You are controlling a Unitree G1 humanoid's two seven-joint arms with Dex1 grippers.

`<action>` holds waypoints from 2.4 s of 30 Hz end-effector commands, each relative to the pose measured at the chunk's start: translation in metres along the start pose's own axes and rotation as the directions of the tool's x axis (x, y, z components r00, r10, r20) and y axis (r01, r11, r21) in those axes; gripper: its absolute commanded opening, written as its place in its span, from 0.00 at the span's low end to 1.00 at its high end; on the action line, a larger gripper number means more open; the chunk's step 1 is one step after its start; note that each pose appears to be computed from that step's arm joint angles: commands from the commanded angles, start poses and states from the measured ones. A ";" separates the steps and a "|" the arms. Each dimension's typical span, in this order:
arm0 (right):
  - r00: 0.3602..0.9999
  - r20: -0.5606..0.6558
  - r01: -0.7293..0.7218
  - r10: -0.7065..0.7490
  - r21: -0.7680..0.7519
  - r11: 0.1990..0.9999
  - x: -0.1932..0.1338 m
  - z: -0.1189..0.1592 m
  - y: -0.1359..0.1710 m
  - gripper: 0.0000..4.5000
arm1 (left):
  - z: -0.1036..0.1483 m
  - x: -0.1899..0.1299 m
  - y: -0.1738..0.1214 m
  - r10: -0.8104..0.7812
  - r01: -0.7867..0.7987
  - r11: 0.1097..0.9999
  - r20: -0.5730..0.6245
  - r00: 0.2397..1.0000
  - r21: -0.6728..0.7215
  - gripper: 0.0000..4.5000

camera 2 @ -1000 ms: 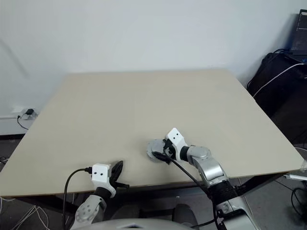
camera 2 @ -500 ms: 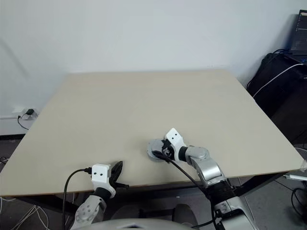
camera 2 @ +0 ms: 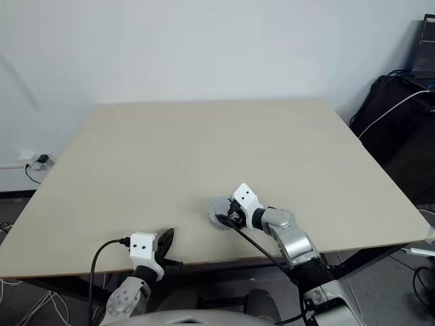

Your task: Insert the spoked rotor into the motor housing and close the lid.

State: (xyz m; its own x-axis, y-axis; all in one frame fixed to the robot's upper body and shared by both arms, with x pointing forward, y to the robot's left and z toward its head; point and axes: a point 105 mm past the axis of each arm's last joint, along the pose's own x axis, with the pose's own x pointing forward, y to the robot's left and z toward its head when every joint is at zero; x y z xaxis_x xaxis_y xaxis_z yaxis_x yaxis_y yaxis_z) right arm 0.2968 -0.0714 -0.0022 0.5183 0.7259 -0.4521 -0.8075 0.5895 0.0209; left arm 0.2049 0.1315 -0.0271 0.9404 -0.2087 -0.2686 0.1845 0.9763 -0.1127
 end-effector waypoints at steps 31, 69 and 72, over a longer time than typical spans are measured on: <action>0.999 -0.050 -0.018 0.018 -0.004 1.000 0.006 -0.001 0.005 0.72 | 0.093 0.095 -0.050 -0.612 0.612 0.790 -0.005 0.791 0.041 0.00; 0.998 -0.054 0.016 -0.016 0.000 1.000 0.006 -0.003 0.007 0.94 | 0.044 0.099 -0.064 -0.616 0.658 0.753 -0.315 0.722 0.034 0.00; 0.998 -0.052 0.027 -0.027 0.008 1.000 0.000 -0.004 0.005 1.00 | 0.044 0.099 -0.066 -0.618 0.656 0.754 -0.308 0.724 0.028 0.00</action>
State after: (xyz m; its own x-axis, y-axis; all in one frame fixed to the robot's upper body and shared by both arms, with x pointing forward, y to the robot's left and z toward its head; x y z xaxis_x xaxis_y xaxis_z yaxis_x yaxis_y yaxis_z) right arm 0.2921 -0.0646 -0.0059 0.5180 0.7016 -0.4893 -0.7977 0.6028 0.0198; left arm 0.2983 0.0532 -0.0058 0.4878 -0.7698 -0.4118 0.7555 0.6086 -0.2427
